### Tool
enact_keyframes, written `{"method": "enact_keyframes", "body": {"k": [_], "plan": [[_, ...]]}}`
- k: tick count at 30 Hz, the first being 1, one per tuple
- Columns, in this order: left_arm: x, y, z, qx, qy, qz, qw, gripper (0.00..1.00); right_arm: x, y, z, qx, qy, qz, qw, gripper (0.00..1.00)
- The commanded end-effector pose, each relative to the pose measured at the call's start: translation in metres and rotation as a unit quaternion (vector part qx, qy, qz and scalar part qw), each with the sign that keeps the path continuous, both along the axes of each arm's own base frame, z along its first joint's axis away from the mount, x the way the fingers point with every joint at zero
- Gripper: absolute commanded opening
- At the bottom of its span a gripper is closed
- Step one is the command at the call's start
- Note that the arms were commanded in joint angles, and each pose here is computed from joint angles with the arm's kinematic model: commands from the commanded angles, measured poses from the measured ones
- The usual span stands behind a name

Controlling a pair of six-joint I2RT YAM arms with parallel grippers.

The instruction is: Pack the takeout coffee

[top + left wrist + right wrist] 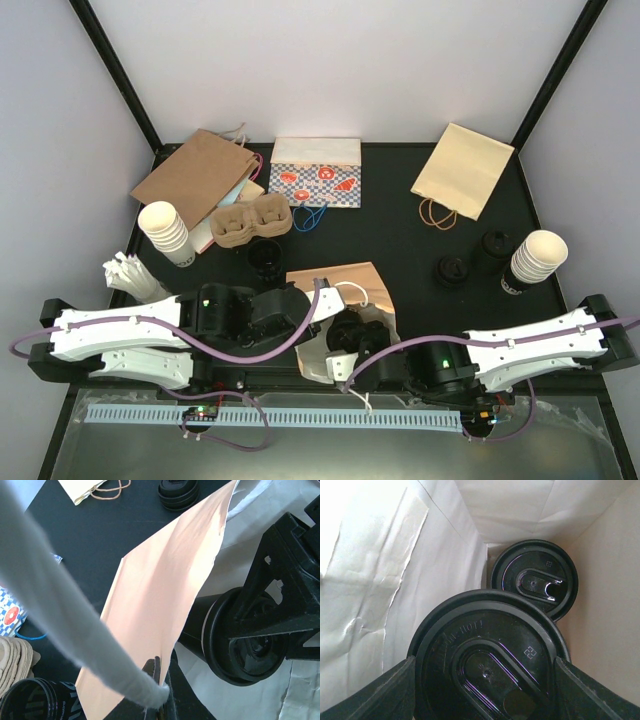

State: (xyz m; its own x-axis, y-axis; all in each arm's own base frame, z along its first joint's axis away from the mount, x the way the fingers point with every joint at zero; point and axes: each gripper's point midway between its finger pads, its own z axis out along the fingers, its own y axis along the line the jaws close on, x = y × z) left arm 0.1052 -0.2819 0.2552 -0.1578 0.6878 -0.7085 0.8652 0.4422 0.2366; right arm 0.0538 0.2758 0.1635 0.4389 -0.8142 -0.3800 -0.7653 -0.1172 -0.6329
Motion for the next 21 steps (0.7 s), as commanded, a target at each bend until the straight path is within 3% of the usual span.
{"method": "enact_keyframes", "body": {"k": [1, 21], "plan": [[0.0, 0.004, -0.001, 0.002, 0.002, 0.013, 1.0, 0.02, 0.001, -0.008, -0.006, -0.004, 0.002, -0.011, 1.0, 0.42], [-0.007, 0.001, 0.008, -0.022, 0.0, 0.002, 1.0, 0.02, 0.026, -0.015, -0.007, 0.029, -0.04, -0.06, 0.997, 0.43]]}}
